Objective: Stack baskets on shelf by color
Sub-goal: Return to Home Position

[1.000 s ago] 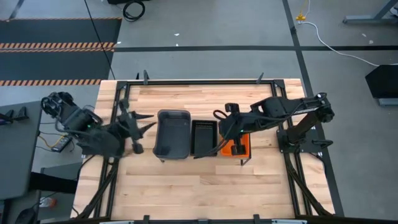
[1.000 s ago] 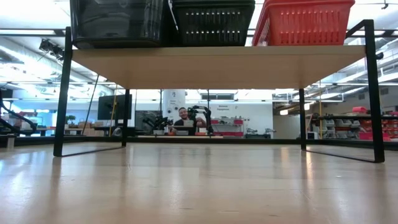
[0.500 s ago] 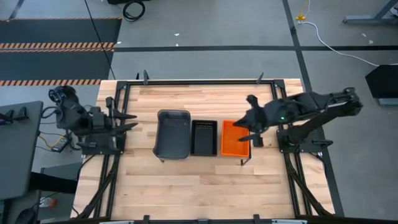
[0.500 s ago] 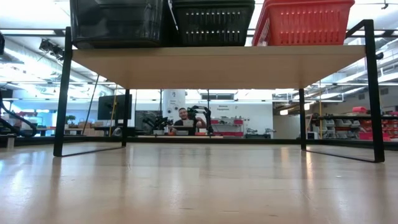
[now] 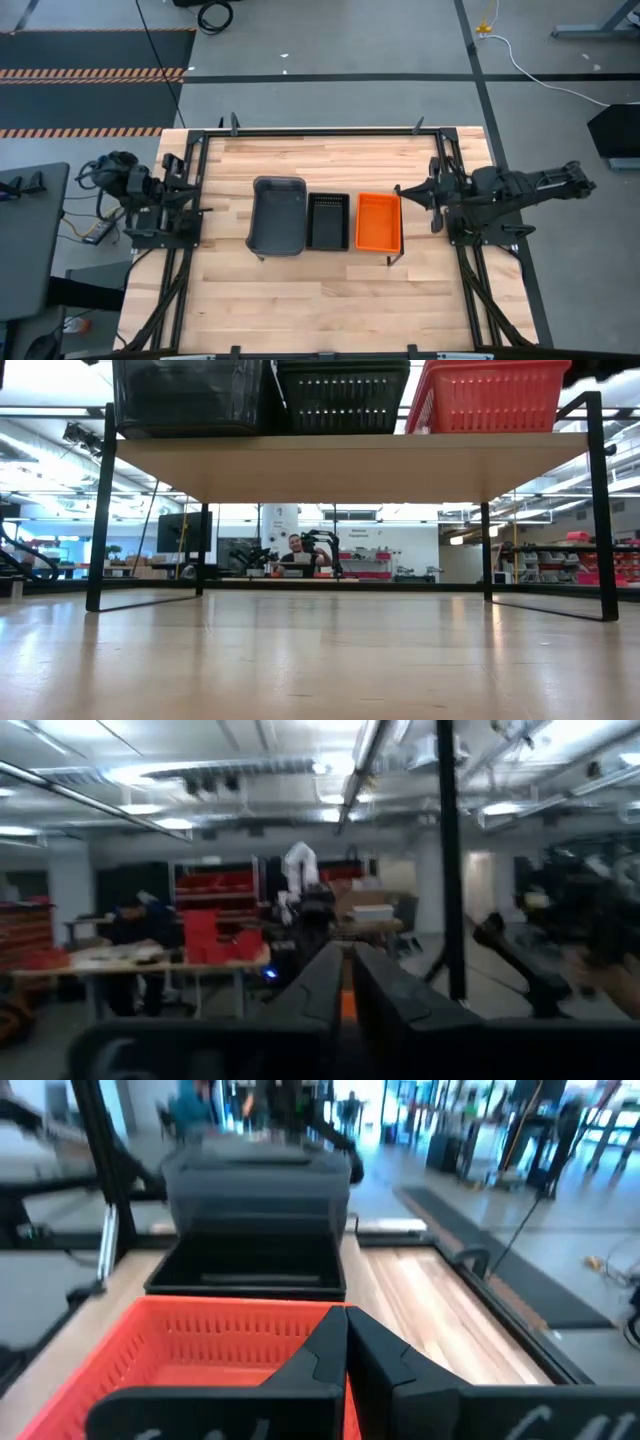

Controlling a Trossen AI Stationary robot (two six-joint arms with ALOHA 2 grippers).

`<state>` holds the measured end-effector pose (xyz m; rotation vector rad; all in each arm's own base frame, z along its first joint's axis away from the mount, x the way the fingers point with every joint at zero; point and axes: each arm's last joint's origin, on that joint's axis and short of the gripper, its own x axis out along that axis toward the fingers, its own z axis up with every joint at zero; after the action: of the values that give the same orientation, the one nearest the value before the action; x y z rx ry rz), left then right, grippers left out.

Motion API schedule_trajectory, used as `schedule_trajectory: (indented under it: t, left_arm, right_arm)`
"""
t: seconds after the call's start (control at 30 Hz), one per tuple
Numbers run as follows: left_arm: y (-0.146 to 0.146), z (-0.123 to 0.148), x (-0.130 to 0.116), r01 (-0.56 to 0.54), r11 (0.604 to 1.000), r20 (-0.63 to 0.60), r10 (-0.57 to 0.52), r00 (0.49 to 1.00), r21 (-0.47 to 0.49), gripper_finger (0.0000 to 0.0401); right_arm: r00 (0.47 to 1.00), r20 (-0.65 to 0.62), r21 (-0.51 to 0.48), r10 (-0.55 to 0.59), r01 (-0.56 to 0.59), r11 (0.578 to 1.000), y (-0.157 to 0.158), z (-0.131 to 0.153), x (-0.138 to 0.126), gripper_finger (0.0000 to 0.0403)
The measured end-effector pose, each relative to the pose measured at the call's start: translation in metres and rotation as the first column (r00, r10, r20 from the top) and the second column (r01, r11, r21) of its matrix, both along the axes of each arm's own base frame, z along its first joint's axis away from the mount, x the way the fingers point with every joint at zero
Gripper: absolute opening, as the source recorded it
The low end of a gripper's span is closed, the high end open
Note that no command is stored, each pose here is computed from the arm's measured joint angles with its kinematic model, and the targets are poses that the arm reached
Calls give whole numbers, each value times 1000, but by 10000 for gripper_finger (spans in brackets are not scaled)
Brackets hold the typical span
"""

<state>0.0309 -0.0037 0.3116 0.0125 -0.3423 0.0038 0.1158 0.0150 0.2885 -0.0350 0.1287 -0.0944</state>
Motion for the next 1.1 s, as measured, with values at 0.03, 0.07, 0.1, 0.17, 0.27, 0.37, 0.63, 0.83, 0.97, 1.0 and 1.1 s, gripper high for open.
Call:
schedule_trajectory:
  t: [0.03, 0.07, 0.1, 0.17, 0.27, 0.37, 0.63, 0.83, 0.97, 1.0, 1.1]
  left_arm:
    - [-2, -2, 2, -13, 1000, 11, 13, 1000, -2, 26]
    - [-4, -6, 5, -25, 1000, 14, 25, 1000, 12, 14]
    - [-7, -9, 7, -28, 999, 18, 28, 999, 29, 8]
    - [-10, -14, 10, -15, 999, 39, 14, 999, 38, 7]
    - [-14, -24, 14, -19, 999, 26, 18, 999, 50, 5]
    - [-16, -31, 18, -23, 999, 13, 23, 1000, 40, 4]
    - [-26, -76, 38, -48, 999, -92, 49, 994, 15, 2]
    - [-27, -99, 47, -37, 999, -145, 32, 989, -30, 1]
    - [-27, -100, 48, 27, 999, -155, -33, 987, -39, 1]
    - [-27, -103, 48, 28, 999, -182, -36, 983, -44, 1]
    - [-28, -112, 50, 22, 998, -250, -35, 968, -57, 1]
  right_arm:
    - [1000, 25, 4, -1, 0, 1000, -1, -6, -3, 11]
    - [999, 42, 1, 0, 0, 1000, -1, -12, -6, 11]
    - [998, 60, -8, 2, -1, 1000, -2, -18, -8, 11]
    - [997, 81, -33, 5, -3, 999, -3, -30, -12, 11]
    - [995, 102, -53, 0, 5, 999, -4, -45, -17, 11]
    - [995, 96, -71, -23, 30, 997, -6, -59, -19, 11]
    - [990, 50, -171, -130, 137, 976, -14, -99, -20, 11]
    - [990, 92, -185, -106, 122, 975, -20, -116, -20, 11]
    - [990, 132, -184, 55, -30, 982, -21, -120, -19, 11]
    - [988, 133, -185, 78, -53, 981, -21, -121, -18, 11]
    - [987, 134, -175, 92, -67, 982, -23, -121, -18, 11]
